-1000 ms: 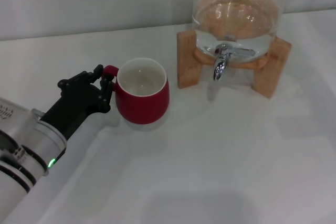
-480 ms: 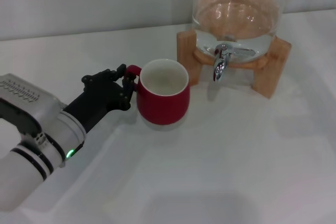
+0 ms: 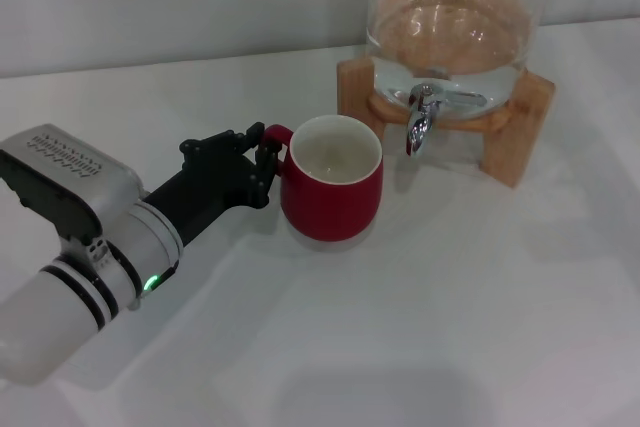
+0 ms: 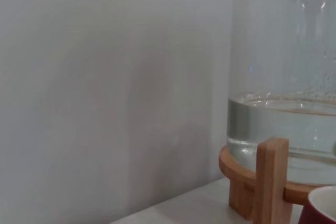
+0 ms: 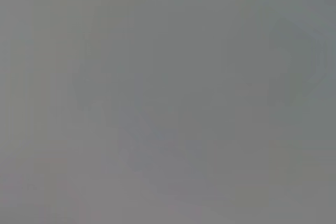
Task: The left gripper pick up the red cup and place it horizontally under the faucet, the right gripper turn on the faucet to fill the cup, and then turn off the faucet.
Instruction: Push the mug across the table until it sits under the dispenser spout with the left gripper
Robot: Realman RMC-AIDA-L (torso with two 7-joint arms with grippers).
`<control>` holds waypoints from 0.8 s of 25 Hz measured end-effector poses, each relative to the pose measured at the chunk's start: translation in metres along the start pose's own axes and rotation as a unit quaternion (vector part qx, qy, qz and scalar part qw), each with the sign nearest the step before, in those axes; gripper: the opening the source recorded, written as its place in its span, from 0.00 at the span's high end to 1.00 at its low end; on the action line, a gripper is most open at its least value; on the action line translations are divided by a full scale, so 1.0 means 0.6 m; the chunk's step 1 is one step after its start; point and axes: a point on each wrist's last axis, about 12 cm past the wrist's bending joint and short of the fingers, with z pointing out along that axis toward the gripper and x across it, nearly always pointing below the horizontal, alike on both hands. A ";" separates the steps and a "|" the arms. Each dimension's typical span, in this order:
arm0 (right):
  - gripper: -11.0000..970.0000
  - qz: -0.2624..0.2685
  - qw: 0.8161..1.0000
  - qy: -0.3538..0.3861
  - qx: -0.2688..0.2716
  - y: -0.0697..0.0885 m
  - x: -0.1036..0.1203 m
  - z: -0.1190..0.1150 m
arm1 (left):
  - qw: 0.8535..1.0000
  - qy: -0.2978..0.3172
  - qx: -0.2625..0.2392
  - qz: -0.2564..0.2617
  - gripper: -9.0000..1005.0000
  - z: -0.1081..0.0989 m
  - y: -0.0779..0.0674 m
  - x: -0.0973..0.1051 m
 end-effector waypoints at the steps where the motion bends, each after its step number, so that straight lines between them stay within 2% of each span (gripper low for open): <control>1: 0.30 0.000 1.000 0.000 0.000 0.000 0.000 0.000 | 1.000 0.002 0.000 0.000 0.82 0.001 0.000 0.000; 12: 0.30 0.000 1.000 0.002 -0.005 0.004 0.001 0.002 | 1.000 0.027 -0.011 -0.004 0.82 0.000 0.003 0.012; 20: 0.30 -0.001 1.000 0.003 -0.009 0.006 0.001 0.005 | 0.999 0.040 -0.008 -0.014 0.82 0.015 0.003 0.005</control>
